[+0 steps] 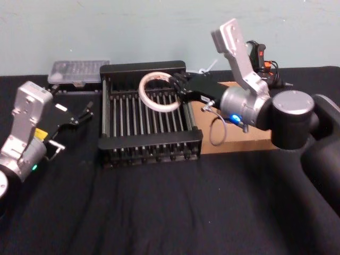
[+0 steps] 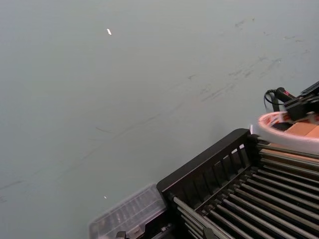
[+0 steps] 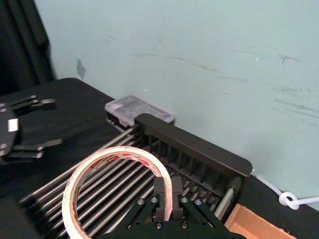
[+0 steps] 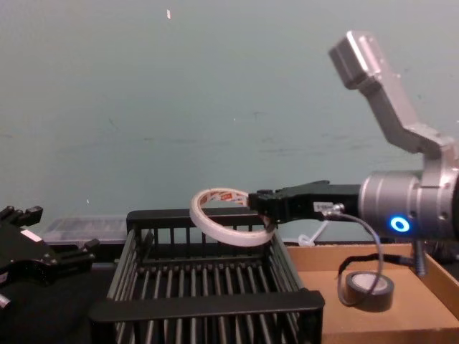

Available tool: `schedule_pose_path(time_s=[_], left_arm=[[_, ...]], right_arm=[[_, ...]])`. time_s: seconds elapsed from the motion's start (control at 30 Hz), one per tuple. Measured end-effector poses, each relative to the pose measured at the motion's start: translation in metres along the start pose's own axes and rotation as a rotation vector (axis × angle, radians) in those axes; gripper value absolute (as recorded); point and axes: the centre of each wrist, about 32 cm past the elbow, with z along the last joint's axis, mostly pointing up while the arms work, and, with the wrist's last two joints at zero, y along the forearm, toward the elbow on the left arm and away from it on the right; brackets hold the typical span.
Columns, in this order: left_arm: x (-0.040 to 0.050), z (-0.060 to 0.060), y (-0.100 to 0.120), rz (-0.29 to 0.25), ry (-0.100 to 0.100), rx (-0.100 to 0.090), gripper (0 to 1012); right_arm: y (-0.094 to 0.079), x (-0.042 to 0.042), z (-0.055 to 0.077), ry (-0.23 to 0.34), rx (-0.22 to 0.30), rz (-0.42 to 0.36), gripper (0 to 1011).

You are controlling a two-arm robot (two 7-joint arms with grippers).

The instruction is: Pick up the white tape and place it into the black box , Pick up the silver tape and place it into the brown box.

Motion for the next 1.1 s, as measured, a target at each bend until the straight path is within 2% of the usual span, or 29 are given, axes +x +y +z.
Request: schedule_pose_path(time_s=[0.23, 0.47, 0.7, 1.0, 1.1], left_arm=[[0.0, 0.0, 0.0, 0.0, 0.0, 0.0, 1001], [0.0, 0.0, 0.0, 0.0, 0.0, 0.0, 1001], [0.0, 0.0, 0.0, 0.0, 0.0, 0.0, 1001], [0.0, 0.0, 0.0, 0.0, 0.0, 0.0, 1001], [0.0, 0.0, 0.0, 0.0, 0.0, 0.0, 1001]], right_arm=[[0.026, 0.0011, -0.004, 0.003, -0.04, -0.043, 94], [0.039, 0.0012, -0.012, 0.012, -0.081, -0.061, 94], [0.044, -0.0005, -0.016, 0.001, -0.108, -0.062, 94], [0.043, -0.0001, -0.016, 0.003, -0.104, -0.061, 94], [0.043, 0.0, -0.016, 0.003, -0.103, -0.061, 151]])
